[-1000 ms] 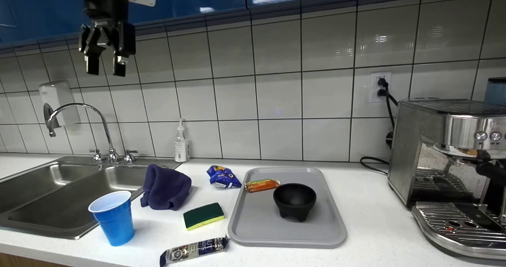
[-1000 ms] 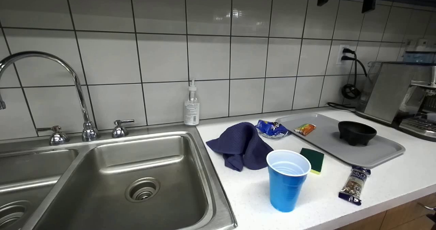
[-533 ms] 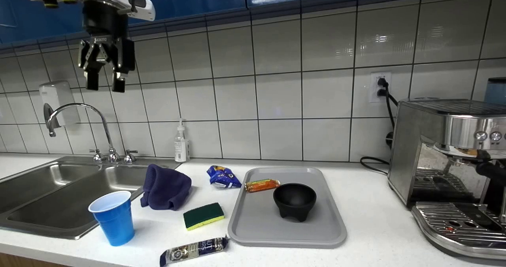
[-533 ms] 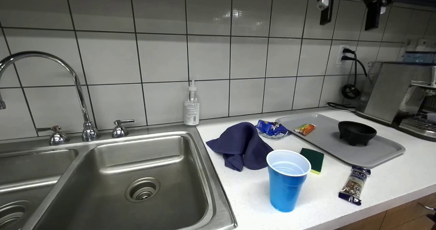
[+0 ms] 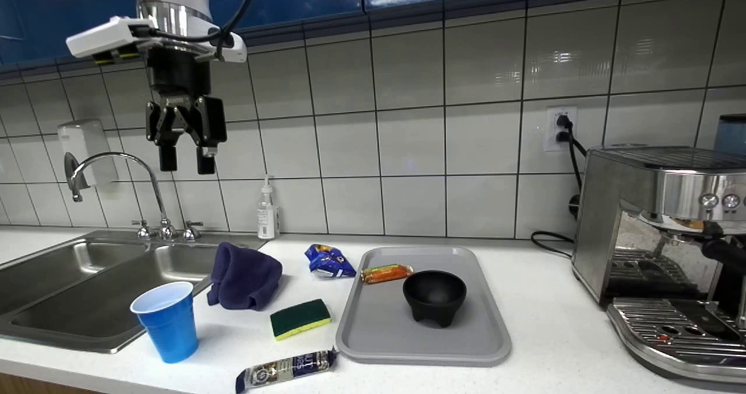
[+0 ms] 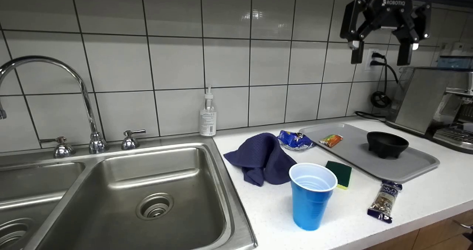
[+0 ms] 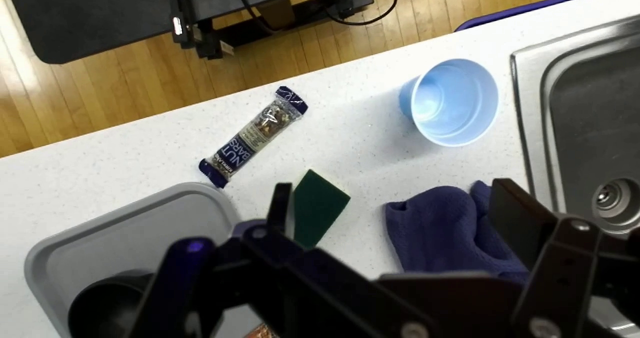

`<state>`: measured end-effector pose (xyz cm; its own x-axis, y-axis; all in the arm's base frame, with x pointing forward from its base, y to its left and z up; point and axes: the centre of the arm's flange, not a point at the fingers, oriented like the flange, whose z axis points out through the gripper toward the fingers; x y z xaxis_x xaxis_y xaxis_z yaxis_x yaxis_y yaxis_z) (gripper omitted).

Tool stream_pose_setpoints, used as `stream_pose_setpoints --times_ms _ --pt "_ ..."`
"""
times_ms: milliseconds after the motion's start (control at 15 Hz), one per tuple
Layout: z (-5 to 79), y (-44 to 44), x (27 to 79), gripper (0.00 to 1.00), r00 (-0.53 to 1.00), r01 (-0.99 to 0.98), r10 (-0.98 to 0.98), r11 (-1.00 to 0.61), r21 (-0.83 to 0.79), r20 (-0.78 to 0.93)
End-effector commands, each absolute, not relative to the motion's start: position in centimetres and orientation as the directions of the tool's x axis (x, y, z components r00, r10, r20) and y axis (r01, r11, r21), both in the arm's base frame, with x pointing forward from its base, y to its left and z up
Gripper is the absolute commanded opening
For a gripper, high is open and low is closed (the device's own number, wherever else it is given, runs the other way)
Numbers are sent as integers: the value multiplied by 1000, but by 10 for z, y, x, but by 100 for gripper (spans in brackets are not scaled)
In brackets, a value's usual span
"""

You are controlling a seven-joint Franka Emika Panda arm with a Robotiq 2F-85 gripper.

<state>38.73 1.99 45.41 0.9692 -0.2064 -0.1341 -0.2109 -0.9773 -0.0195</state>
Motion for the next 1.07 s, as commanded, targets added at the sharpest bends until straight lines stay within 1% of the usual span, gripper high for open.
stream_pose_setpoints --times_ms 0,467,1000 --pt "430 -2 387 100 965 -244 -246 -969 31 -95" --pt "392 -65 407 100 952 -296 -301 -952 82 -55" --pt "341 -135 449 100 911 -408 -412 -907 106 -23"
